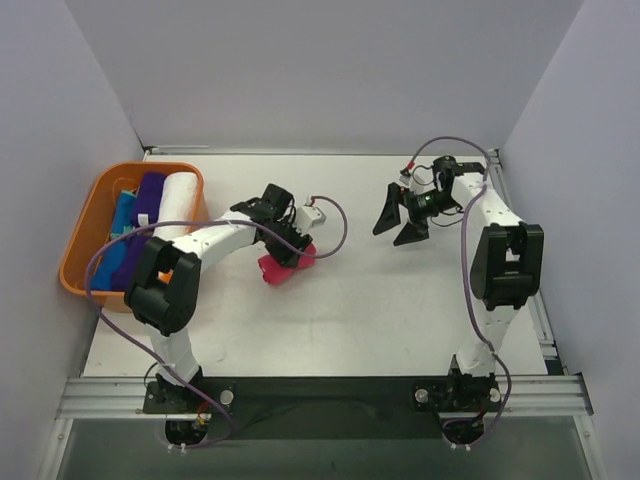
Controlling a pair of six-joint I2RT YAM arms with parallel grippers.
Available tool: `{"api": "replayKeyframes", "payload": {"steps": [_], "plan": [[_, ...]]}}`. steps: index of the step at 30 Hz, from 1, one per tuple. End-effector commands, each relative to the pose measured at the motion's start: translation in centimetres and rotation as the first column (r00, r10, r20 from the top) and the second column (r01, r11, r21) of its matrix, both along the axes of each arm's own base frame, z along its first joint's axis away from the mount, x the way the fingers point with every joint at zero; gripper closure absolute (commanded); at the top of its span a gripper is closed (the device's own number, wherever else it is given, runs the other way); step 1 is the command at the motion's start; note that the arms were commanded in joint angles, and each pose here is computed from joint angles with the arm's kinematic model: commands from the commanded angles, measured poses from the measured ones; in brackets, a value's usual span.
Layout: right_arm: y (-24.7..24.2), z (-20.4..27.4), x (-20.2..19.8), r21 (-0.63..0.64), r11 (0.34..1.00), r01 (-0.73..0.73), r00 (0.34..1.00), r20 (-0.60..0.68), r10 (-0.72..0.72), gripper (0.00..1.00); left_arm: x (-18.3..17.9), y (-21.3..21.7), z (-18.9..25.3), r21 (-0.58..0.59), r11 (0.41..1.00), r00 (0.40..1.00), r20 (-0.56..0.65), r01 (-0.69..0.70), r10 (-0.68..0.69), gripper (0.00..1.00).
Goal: Roll the towels
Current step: Place the rolled towel into the container
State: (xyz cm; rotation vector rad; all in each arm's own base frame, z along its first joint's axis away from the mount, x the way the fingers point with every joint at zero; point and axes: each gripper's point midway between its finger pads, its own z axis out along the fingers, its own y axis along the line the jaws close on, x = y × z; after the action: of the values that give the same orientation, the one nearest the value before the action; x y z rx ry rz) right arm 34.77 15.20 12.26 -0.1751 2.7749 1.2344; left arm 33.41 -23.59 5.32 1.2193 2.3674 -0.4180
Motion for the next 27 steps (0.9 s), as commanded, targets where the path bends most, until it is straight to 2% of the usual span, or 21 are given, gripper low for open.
{"api": "replayKeyframes", "payload": {"steps": [1, 6, 10, 11, 13, 15, 16, 17, 20, 21, 24, 27], "plan": [[-2.4, 0.9, -2.9, -0.062, 0.998, -0.011, 0.999, -0.031, 0.009, 0.00, 0.9, 0.6, 7.4, -0.039, 0.997, 0.995, 0.065, -0.074, 0.076, 1.00], [-3.7, 2.1, -3.5, -0.048, 0.998, 0.032, 0.999, -0.021, -0.033, 0.00, 3.4, 4.0, 13.0, -0.099, 0.981, 0.975, 0.126, -0.169, 0.181, 1.00], [-4.1, 2.6, -3.5, -0.054, 0.998, 0.040, 0.999, -0.001, -0.041, 0.00, 6.5, 9.7, 18.2, -0.184, 0.943, 0.923, 0.220, -0.279, 0.316, 1.00], [-4.1, 2.7, -3.5, -0.054, 0.998, 0.040, 0.999, -0.001, -0.041, 0.00, 7.3, 12.6, 19.2, -0.197, 0.921, 0.895, 0.238, -0.335, 0.377, 1.00], [-4.0, 2.6, -3.4, -0.051, 0.998, 0.040, 0.999, -0.004, -0.040, 0.00, 8.0, 15.5, 20.8, -0.230, 0.899, 0.870, 0.250, -0.372, 0.424, 1.00], [-4.0, 2.6, -3.5, -0.053, 0.998, 0.040, 0.999, -0.010, -0.041, 0.00, 8.9, 20.6, 22.7, -0.260, 0.851, 0.808, 0.279, -0.456, 0.519, 1.00], [-4.0, 2.4, -3.4, -0.052, 0.998, 0.041, 0.999, -0.012, -0.042, 0.00, 9.0, 21.8, 23.2, -0.275, 0.841, 0.797, 0.284, -0.465, 0.533, 1.00], [-4.1, 2.4, -3.4, -0.054, 0.998, 0.041, 0.999, -0.014, -0.042, 0.00, 9.4, 24.9, 24.2, -0.287, 0.809, 0.753, 0.302, -0.512, 0.584, 1.00], [-4.1, 2.2, -3.4, -0.056, 0.998, 0.040, 0.999, -0.016, -0.041, 0.00, 9.8, 28.7, 24.4, -0.307, 0.774, 0.724, 0.282, -0.554, 0.630, 1.00], [-4.1, 2.2, -3.4, -0.057, 0.998, 0.040, 0.999, -0.017, -0.041, 0.00, 9.6, 31.3, 25.1, -0.314, 0.743, 0.688, 0.285, -0.591, 0.668, 1.00], [-4.1, 2.0, -3.4, -0.059, 0.998, 0.039, 0.999, -0.022, -0.040, 0.00, 10.2, 34.1, 24.1, -0.335, 0.718, 0.686, 0.230, -0.611, 0.691, 1.00], [-4.2, 1.7, -3.3, -0.060, 0.997, 0.039, 0.999, -0.032, -0.040, 0.00, 10.6, 37.6, 23.6, -0.346, 0.683, 0.655, 0.214, -0.643, 0.725, 1.00]]}}
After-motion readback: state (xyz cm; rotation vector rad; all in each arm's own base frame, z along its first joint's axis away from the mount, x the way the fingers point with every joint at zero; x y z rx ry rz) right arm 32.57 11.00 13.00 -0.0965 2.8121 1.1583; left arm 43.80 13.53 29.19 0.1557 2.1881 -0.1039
